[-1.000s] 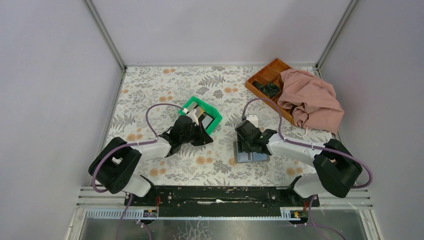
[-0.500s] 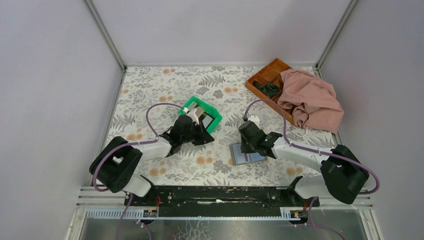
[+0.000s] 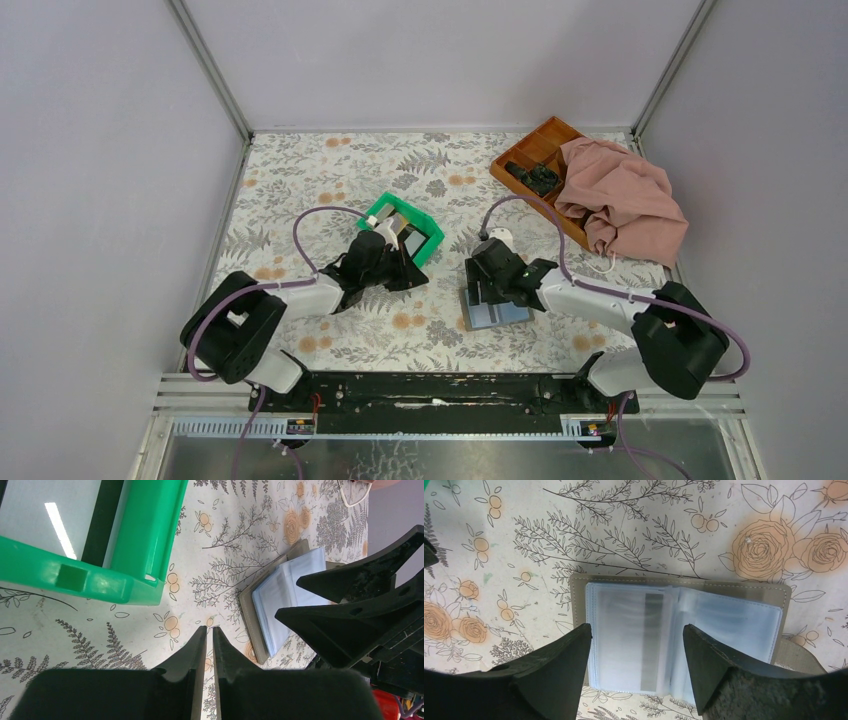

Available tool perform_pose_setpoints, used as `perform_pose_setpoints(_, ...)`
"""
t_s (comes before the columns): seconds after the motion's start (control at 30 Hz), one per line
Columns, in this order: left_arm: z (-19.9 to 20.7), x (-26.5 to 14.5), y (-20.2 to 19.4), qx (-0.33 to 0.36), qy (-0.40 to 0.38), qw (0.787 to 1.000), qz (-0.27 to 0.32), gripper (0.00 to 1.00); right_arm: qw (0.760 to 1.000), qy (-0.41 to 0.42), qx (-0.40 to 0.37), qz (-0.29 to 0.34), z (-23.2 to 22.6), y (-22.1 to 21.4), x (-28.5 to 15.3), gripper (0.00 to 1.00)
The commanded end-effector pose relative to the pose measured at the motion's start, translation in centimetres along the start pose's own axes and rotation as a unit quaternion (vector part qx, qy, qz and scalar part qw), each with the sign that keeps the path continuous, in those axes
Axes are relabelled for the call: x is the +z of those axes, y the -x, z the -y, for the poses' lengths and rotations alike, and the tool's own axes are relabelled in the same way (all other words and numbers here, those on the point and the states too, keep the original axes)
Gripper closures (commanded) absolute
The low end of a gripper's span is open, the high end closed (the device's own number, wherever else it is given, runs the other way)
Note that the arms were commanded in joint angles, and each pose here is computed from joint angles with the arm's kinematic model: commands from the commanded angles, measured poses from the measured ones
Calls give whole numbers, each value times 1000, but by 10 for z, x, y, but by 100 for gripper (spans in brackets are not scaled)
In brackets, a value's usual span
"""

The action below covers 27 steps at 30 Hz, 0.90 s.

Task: Take the credit cards out of the card holder

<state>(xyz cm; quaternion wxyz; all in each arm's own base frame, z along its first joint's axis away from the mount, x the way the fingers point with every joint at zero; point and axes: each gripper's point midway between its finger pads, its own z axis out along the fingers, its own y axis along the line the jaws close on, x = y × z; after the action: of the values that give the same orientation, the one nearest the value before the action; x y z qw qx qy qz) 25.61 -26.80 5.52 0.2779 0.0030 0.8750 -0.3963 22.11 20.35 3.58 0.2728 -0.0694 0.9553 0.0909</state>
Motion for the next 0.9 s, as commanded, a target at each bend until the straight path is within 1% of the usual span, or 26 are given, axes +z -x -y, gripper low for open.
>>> perform_pose_setpoints(0.0,5,2,8,7,-17,1000,13,85,1000,4,-21,8,-11,11,1,25)
perform_pose_setpoints(0.33,4,2,7,6,-15,1000,11,84,999,-16,-34,-5,-10,5,11,27)
perform_pose_setpoints(0.43,3,2,6,6,-15,1000,10,85,999,-25,-35,-8,-6,2,12,32)
perform_pose_setpoints(0.6,2,3,6,5,-13,1000,11,85,999,-37,-31,-9,0,-1,11,44)
perform_pose_setpoints(0.7,2,3,6,5,-13,1000,11,85,999,-41,-26,-9,1,-1,11,48)
perform_pose_setpoints(0.8,2,3,6,4,-13,1000,10,85,999,-40,-23,-10,1,-2,12,57)
perform_pose_setpoints(0.83,2,3,6,5,-13,1000,10,85,999,-38,-22,-8,0,-1,11,57)
perform_pose_setpoints(0.87,2,2,6,5,-13,1000,10,84,999,-37,-21,-6,-1,0,11,52)
